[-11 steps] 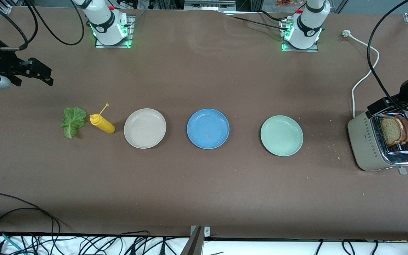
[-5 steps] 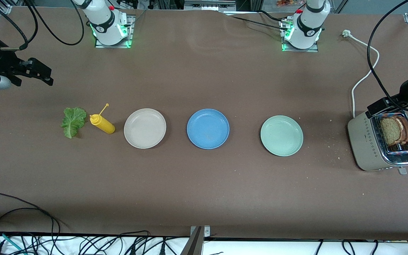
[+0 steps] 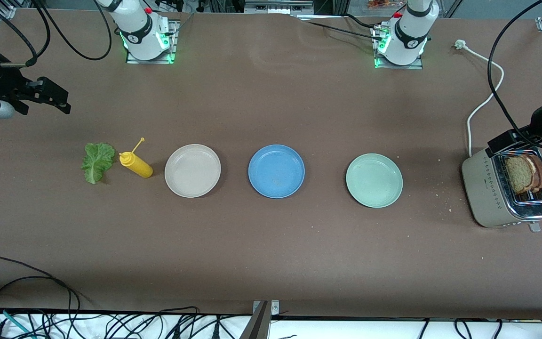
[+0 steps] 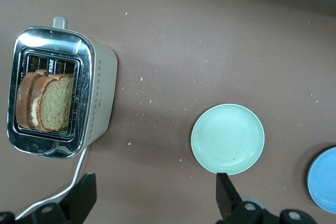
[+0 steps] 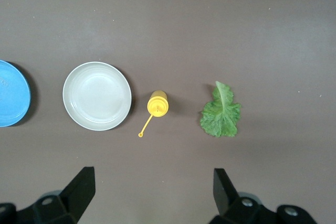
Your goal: Make sandwich in blue plate with both arms
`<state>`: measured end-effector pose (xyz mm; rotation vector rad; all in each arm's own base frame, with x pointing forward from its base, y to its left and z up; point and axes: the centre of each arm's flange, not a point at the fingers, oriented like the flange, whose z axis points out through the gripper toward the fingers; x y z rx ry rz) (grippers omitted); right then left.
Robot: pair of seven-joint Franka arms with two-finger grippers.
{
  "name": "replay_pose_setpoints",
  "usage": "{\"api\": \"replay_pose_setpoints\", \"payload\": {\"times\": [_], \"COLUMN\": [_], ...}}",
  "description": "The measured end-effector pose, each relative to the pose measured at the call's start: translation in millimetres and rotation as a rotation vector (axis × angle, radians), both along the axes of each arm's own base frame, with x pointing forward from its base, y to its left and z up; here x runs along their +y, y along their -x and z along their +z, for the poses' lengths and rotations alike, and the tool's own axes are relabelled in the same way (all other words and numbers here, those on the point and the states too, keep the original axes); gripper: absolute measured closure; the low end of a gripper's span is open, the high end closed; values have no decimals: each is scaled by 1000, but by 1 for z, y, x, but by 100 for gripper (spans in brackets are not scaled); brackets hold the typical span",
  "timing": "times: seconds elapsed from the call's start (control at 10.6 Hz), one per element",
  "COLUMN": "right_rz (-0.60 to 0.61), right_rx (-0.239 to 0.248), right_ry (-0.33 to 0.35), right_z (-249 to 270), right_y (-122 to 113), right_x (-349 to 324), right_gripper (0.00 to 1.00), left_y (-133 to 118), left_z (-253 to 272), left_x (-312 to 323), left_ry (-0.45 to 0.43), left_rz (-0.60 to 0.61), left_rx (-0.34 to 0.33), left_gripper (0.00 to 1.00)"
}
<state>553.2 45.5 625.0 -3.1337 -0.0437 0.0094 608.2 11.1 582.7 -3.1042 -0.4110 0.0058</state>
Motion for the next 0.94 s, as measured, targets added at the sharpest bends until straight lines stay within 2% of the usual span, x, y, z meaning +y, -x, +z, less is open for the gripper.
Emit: {"api": "replay_pose_setpoints", "payload": {"times": [0.28, 0.57, 0.76, 0.94], "right_rz": [-1, -2, -3, -3], "right_rx": [0, 0, 0, 1], "right_ry": [0, 0, 0, 0], "right_z": [0, 0, 0, 0], "right_y": [0, 0, 0, 0], "right_x": [0, -1, -1, -2], "right_gripper": [0, 0, 0, 0], "left_y": [-3, -5, -7, -15], "left_z": [-8, -24, -49, -80], "left_x": [14, 66, 106, 136], "left_ry": [0, 4, 15, 22], "left_rz": [3, -22, -27, -18], "left_rx": [13, 41, 79, 90], "left_gripper": [0, 0, 0, 0]}}
